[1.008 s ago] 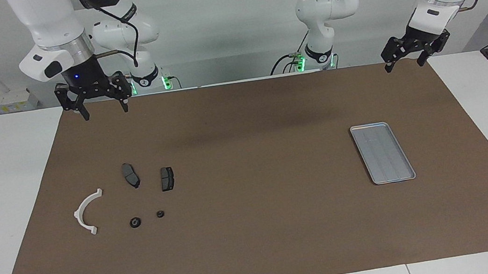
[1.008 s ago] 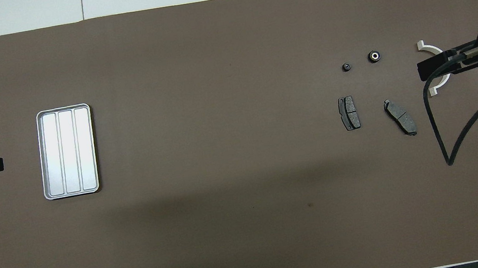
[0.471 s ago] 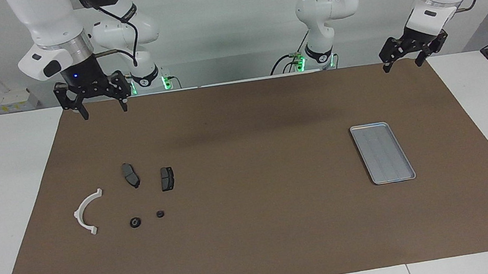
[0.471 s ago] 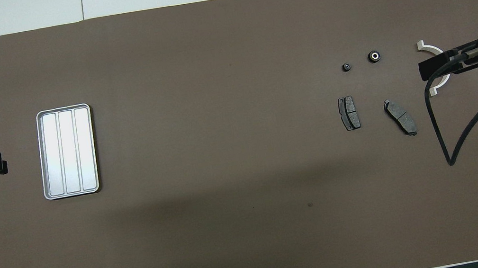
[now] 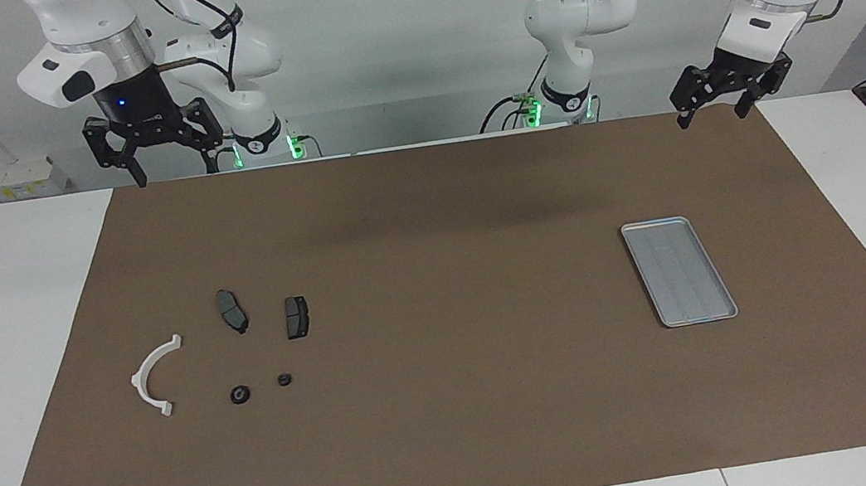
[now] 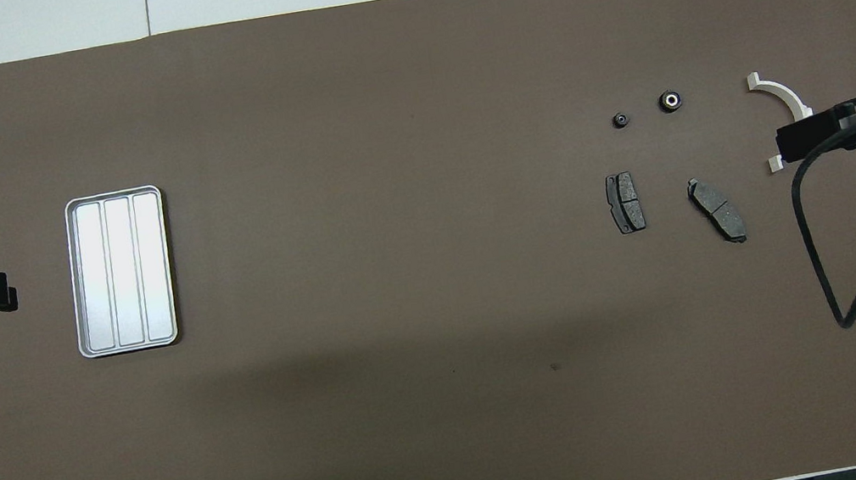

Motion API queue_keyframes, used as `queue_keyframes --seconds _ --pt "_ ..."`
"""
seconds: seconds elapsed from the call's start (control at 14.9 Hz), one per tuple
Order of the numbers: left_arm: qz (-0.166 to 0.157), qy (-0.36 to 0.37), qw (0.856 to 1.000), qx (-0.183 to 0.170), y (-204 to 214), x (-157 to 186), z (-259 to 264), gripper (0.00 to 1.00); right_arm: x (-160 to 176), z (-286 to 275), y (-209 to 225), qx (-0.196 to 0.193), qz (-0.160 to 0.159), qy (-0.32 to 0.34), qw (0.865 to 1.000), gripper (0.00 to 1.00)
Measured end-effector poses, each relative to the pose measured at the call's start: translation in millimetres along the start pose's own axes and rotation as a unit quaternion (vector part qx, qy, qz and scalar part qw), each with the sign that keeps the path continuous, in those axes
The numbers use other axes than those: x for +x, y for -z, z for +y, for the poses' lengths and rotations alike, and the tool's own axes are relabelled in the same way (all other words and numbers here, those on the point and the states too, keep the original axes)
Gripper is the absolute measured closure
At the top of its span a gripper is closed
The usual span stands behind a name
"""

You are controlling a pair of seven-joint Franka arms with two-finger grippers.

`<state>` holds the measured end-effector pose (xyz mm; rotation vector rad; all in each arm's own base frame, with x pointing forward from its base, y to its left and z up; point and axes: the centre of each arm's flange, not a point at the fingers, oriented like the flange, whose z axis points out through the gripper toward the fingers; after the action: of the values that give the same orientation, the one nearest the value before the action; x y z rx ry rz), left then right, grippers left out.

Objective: Pick bearing gear from pile to tray

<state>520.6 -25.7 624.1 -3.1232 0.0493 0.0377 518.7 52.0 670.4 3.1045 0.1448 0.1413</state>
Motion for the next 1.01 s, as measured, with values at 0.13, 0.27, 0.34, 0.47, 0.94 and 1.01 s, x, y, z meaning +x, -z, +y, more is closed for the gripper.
queue_keyframes --seconds 0.13,0.27,0.34,0.47,0.94,1.01 --pt "0.000 0.000 1.000 0.000 0.2 -0.1 0.0 0.00 -1.3 -0.3 -1.3 0.000 -0.001 0.000 1.000 0.00" --pt "0.000 0.000 1.000 0.000 0.3 -0.3 -0.1 0.00 0.5 -0.7 -12.0 0.000 0.005 0.000 1.000 0.00" --pt "0.000 0.000 1.000 0.000 0.3 -0.3 -0.1 0.00 2.3 -1.1 -21.4 0.000 0.006 -0.003 1.000 0.00" --pt "0.000 0.000 1.000 0.000 0.4 -0.3 -0.1 0.00 5.5 -2.3 -49.4 0.001 -0.009 -0.018 1.000 0.00" --pt "0.000 0.000 1.000 0.000 0.4 -0.3 -0.1 0.00 70.5 -5.7 -215.1 0.015 -0.040 -0.061 0.997 0.00" --pt "0.000 0.000 1.000 0.000 0.4 -0.3 -0.1 0.00 78.7 -8.9 -238.2 0.017 -0.038 -0.069 0.997 0.00"
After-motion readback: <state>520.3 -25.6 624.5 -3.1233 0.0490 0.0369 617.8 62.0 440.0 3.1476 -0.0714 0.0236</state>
